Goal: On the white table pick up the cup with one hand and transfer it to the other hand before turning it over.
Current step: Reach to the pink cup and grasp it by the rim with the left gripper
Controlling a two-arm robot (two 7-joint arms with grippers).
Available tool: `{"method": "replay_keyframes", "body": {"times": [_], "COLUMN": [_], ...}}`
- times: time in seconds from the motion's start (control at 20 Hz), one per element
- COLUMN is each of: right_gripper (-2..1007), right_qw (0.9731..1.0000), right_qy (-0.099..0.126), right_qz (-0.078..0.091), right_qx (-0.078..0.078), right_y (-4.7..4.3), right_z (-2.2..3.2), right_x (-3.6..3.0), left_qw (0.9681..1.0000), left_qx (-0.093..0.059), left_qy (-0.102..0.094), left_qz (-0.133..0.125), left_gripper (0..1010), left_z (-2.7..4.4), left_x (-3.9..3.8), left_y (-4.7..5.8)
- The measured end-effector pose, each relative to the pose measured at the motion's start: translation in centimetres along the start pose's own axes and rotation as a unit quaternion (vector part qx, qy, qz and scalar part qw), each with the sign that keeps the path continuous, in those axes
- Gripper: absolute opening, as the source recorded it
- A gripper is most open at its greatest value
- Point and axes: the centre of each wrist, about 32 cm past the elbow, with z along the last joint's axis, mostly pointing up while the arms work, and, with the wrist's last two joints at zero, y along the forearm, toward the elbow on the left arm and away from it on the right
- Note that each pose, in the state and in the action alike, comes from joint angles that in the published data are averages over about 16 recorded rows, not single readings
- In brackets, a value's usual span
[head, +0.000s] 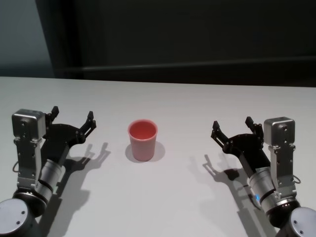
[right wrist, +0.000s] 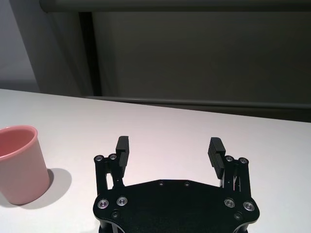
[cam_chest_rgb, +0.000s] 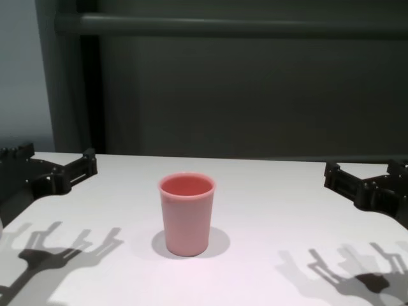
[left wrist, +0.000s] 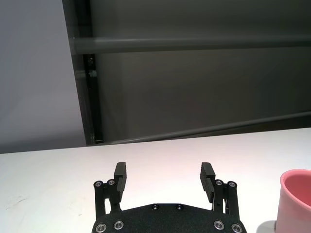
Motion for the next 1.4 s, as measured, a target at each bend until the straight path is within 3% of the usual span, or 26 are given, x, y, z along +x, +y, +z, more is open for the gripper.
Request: {"method": "replay_keyframes", "body": {"times": [1.4], "right_gripper": [1002], "right_qw": [1.0000], "right_qy": [0.000], "right_qz": [0.000], "right_qx": [0.000], "right_y": [0.00], "right_z": [0.00], "right_x": [0.00], "left_qw": [1.0000], "left_qx": [0.000], "left_qy": [-0.001], "left_qz": [-0.001], "left_gripper": [1003], "left_z": [0.00], "left_x": [0.03], "left_y": [0.02]}}
